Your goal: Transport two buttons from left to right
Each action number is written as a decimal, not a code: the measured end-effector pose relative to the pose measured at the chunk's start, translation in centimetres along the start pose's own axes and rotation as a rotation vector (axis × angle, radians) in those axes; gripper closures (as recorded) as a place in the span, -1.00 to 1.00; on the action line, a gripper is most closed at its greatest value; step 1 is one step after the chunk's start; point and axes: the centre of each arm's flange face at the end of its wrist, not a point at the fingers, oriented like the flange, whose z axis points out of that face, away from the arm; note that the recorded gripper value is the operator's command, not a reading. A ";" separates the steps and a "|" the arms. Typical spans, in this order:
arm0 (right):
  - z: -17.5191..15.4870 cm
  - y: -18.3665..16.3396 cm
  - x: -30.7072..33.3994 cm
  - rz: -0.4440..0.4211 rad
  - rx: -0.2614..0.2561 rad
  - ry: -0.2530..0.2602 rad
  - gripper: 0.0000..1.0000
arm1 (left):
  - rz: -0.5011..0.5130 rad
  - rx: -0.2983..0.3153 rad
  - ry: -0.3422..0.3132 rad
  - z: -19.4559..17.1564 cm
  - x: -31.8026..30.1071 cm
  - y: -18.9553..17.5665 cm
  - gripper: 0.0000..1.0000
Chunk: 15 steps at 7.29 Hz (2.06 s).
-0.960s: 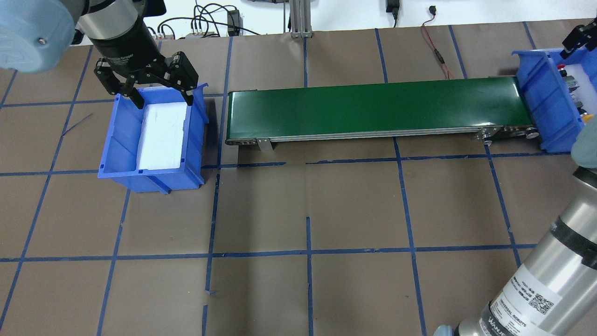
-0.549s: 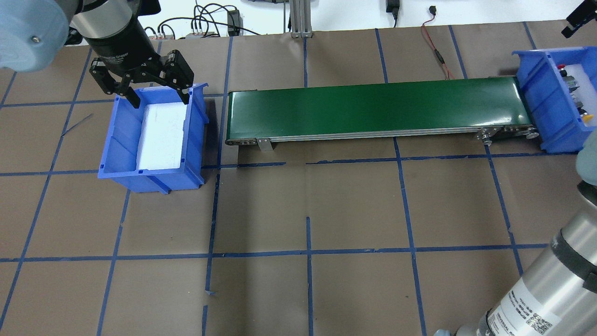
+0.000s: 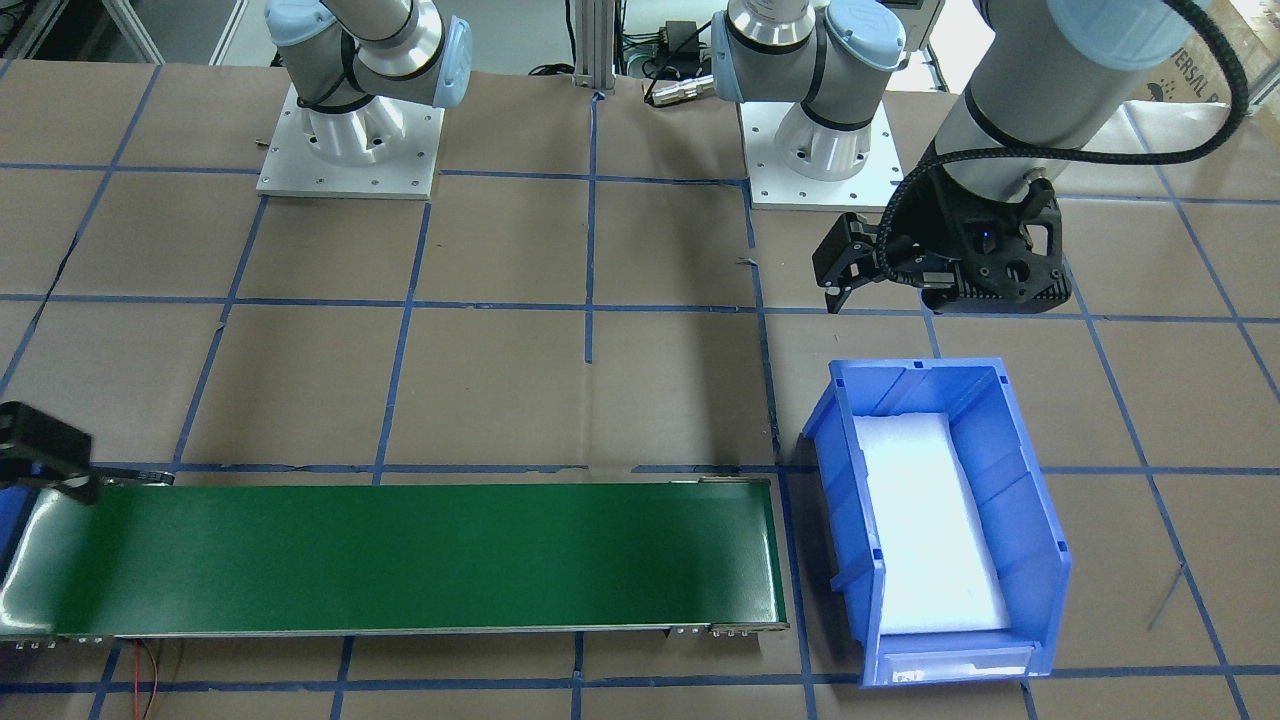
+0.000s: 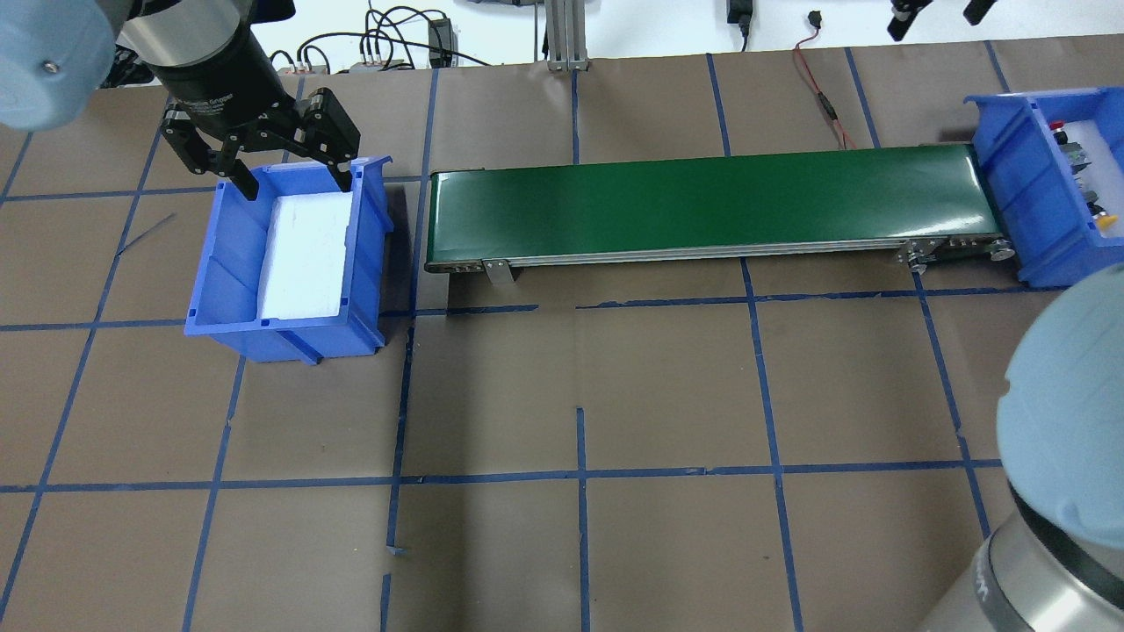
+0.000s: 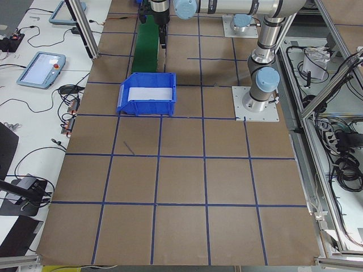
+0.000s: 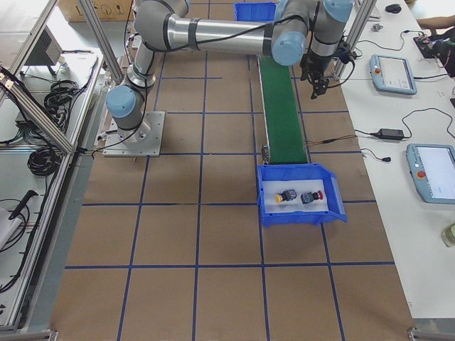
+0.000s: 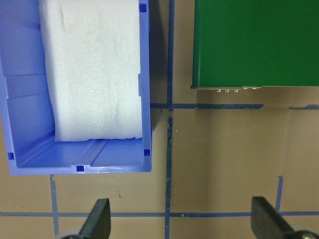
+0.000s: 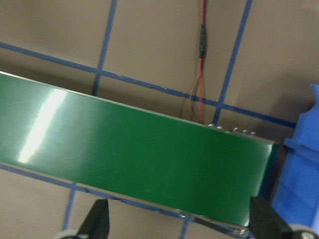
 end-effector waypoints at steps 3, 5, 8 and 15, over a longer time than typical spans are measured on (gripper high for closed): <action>1.6 5.7 -7.6 0.150 0.011 0.000 -1.00 | -0.012 0.000 -0.009 -0.2 0.0 0.3 -1.00; 1.0 8.3 -8.1 0.171 -0.005 0.029 -1.00 | -0.014 -0.003 -0.009 0.0 -0.2 0.3 -1.00; -0.8 13.4 -11.5 0.159 -0.088 0.044 -1.00 | -0.014 -0.004 -0.009 0.0 -0.2 0.3 -1.00; -1.3 14.4 -13.6 0.119 -0.095 0.049 -1.00 | -0.011 -0.006 -0.007 0.1 -0.2 0.3 -1.00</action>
